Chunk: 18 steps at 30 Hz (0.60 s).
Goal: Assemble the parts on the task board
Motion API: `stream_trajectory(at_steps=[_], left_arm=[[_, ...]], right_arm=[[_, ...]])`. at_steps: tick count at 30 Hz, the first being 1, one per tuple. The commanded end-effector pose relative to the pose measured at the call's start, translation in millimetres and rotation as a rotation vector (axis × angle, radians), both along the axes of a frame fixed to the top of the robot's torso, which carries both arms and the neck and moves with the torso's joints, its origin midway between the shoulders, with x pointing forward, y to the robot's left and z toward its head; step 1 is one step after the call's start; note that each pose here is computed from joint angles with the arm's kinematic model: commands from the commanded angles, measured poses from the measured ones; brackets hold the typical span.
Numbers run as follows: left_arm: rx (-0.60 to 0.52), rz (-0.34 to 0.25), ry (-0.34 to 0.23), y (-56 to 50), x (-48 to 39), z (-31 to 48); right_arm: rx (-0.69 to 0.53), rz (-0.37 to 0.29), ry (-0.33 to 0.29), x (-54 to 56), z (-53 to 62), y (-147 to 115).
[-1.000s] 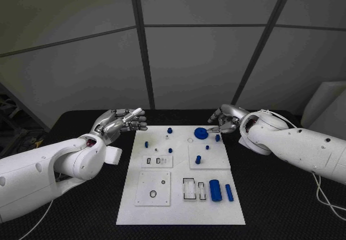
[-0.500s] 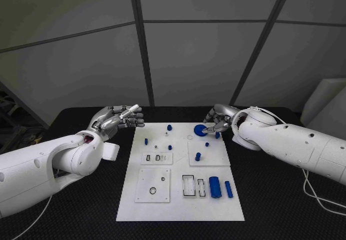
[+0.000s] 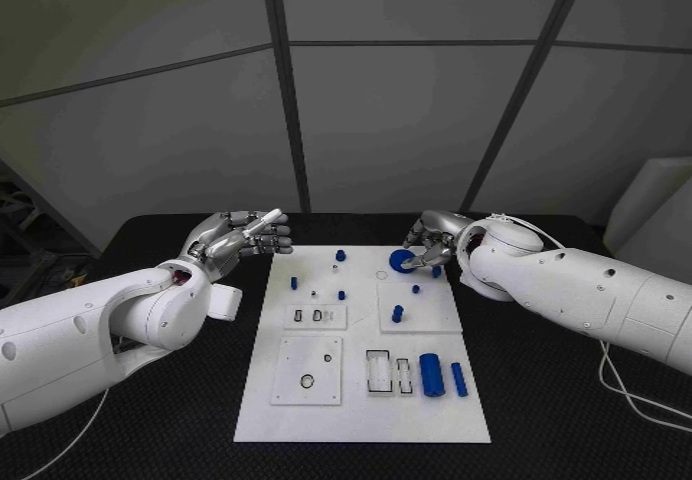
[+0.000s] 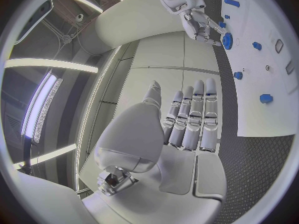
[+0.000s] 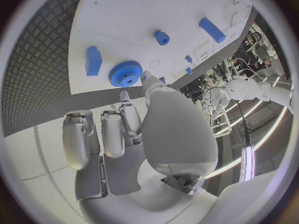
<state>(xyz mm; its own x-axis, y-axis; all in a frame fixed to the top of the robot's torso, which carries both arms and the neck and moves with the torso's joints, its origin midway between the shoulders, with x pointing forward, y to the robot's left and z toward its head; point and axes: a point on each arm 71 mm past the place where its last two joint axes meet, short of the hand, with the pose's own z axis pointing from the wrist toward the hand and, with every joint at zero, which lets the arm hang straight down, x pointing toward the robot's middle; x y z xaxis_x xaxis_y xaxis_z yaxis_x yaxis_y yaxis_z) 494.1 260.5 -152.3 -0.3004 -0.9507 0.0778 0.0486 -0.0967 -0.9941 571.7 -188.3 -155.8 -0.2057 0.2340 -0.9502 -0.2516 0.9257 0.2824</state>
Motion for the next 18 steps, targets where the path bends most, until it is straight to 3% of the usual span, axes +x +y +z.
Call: stream_trajectory(at_steps=[1,18], left_arm=[[-0.005,-0.02,-0.011,-3.2,-0.1,2.1],[-0.007,-0.022,-0.012,-6.7,-0.4,2.3]], right_arm=[[-0.035,0.004,0.003,1.3,-1.7,1.4],[-0.064,0.005,0.034,3.9,-10.3,2.6]])
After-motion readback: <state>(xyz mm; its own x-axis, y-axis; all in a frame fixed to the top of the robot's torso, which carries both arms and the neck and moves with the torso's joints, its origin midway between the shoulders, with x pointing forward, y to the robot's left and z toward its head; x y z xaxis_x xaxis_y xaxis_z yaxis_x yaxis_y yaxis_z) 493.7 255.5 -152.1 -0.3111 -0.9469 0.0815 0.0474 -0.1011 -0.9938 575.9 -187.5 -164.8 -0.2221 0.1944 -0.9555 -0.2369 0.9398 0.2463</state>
